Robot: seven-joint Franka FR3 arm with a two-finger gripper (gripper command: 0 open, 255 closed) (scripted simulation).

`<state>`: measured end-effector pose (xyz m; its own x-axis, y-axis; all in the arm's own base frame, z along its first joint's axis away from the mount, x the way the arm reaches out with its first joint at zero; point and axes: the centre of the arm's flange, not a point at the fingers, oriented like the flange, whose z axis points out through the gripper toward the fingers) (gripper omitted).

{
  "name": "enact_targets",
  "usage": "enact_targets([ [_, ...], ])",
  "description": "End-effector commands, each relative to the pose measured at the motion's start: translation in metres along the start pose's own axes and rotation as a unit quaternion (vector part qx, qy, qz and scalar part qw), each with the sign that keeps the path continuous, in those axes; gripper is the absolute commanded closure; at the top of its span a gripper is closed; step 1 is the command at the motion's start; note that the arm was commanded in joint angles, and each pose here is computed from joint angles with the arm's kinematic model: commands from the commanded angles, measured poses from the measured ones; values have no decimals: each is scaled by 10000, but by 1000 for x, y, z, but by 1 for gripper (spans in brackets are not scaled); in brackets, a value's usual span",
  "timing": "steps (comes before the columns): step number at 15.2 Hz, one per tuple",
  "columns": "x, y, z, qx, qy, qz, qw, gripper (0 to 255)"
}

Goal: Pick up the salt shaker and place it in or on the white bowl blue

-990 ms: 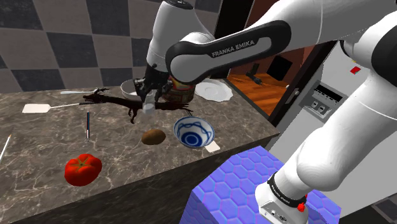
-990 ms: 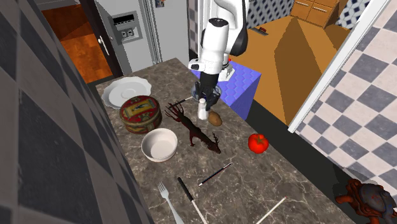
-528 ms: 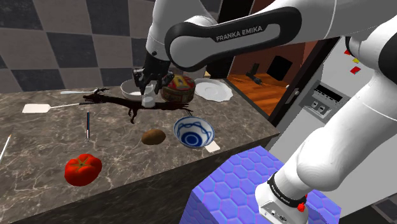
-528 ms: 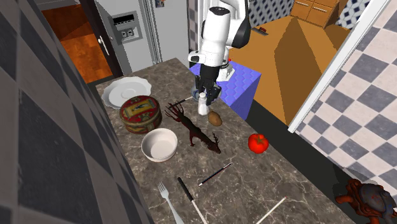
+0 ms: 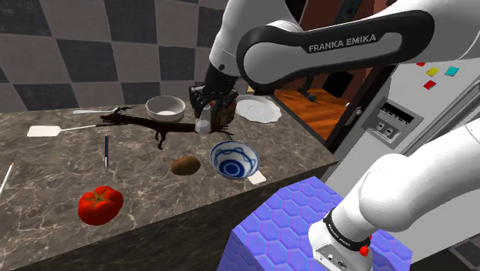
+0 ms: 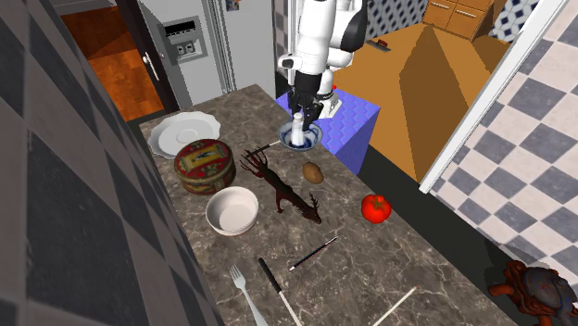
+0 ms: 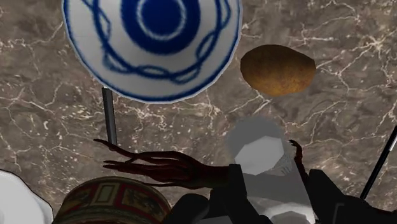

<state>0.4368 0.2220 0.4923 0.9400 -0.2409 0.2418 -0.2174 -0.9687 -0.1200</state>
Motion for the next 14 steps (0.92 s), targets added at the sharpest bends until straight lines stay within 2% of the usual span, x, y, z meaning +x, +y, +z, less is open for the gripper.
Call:
enact_targets([
  [1,-17,18,-8,6,-1,2,10000,255],
  [9,-81,88,-40,6,-1,2,10000,255],
  [14,-88,91,-15,6,-1,2,10000,255],
])
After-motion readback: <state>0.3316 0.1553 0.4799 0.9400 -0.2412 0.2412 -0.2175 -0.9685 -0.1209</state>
